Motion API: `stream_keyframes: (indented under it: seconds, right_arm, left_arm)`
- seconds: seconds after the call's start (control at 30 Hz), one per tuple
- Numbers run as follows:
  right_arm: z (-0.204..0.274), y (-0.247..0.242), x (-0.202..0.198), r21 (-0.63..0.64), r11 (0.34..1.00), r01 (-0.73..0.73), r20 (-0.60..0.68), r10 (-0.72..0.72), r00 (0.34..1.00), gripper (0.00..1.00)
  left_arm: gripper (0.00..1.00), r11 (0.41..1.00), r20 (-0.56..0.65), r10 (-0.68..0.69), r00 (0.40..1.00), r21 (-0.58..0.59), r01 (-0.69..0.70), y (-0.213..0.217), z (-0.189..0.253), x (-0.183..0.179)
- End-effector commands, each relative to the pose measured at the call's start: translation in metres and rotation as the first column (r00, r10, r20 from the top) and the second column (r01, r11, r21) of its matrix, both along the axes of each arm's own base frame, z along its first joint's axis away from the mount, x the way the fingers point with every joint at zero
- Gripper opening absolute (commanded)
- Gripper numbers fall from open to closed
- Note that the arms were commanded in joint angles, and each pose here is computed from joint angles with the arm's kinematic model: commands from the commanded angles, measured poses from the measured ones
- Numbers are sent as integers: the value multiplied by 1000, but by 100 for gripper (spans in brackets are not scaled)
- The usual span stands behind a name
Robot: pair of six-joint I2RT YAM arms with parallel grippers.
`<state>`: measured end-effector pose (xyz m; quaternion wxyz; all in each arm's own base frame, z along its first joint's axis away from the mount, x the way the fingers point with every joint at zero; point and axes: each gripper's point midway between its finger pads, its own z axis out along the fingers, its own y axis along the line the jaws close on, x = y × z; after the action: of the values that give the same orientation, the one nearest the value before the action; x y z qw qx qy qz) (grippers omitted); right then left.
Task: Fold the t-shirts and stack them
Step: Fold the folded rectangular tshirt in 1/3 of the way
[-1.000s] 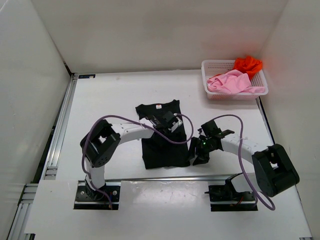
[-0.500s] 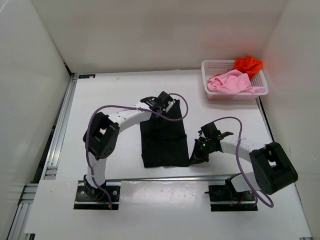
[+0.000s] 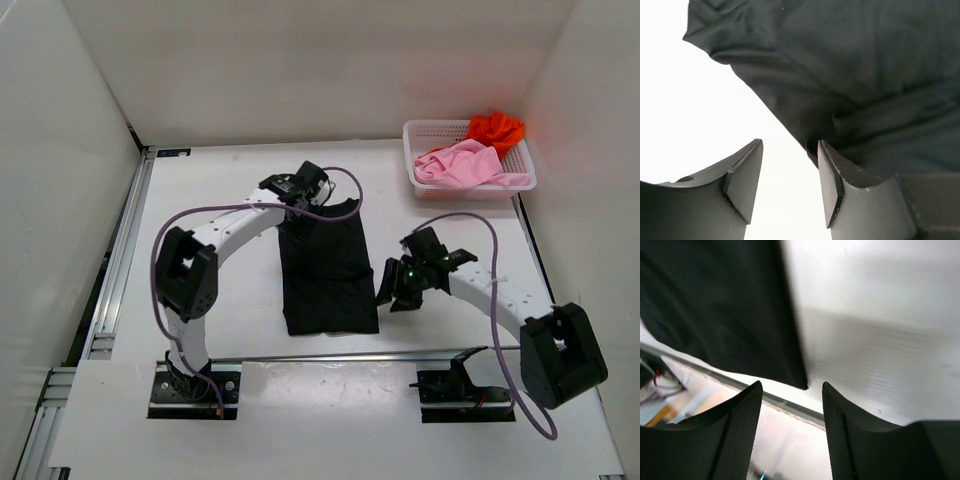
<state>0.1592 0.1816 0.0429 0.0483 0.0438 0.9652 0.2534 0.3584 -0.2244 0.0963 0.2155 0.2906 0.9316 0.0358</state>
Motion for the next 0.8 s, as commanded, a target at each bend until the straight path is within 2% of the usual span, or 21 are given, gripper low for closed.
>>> stream_keyframes:
  seconds: [0.0, 0.07, 0.17, 0.2, 0.27, 0.33, 0.47, 0.57, 0.77]
  right_arm:
    - [34, -19, 30, -120, 993, 17, 170, 3, 985, 56]
    - [54, -20, 51, -154, 987, 40, 273, 4, 962, 52]
    - [69, -3, 66, -199, 980, -12, 344, 81, 935, 30]
    - [63, 7, 66, -244, 968, -65, 338, 147, 929, 19]
    - [72, 29, 75, -250, 962, -110, 352, 196, 915, 9]
    - [57, 51, 74, -283, 941, -184, 306, 270, 913, 1]
    - [50, 97, 76, -252, 925, -286, 293, 354, 888, 1]
    - [32, 126, 68, -241, 901, -362, 238, 416, 878, 1]
    - [19, 158, 64, -241, 888, -390, 224, 442, 868, 1]
  left_arm:
    - [59, 997, 65, 18, 998, -73, -13, 12, 40, -6]
    - [59, 996, 26, 46, 999, -80, -44, 28, 31, -8]
    - [59, 989, -46, 39, 998, -138, -45, 32, 22, -20]
    - [59, 986, -66, 23, 998, -163, -33, 28, 22, -26]
    - [59, 984, -95, 10, 995, -175, -26, 26, 14, -33]
    - [59, 984, -126, 12, 992, -177, -35, 30, 4, -39]
    - [58, 983, -156, 47, 987, -168, -73, 42, -9, -35]
    - [57, 979, -171, 85, 982, -169, -114, 56, -16, -30]
    - [57, 971, -200, 126, 972, -173, -162, 72, -24, -30]
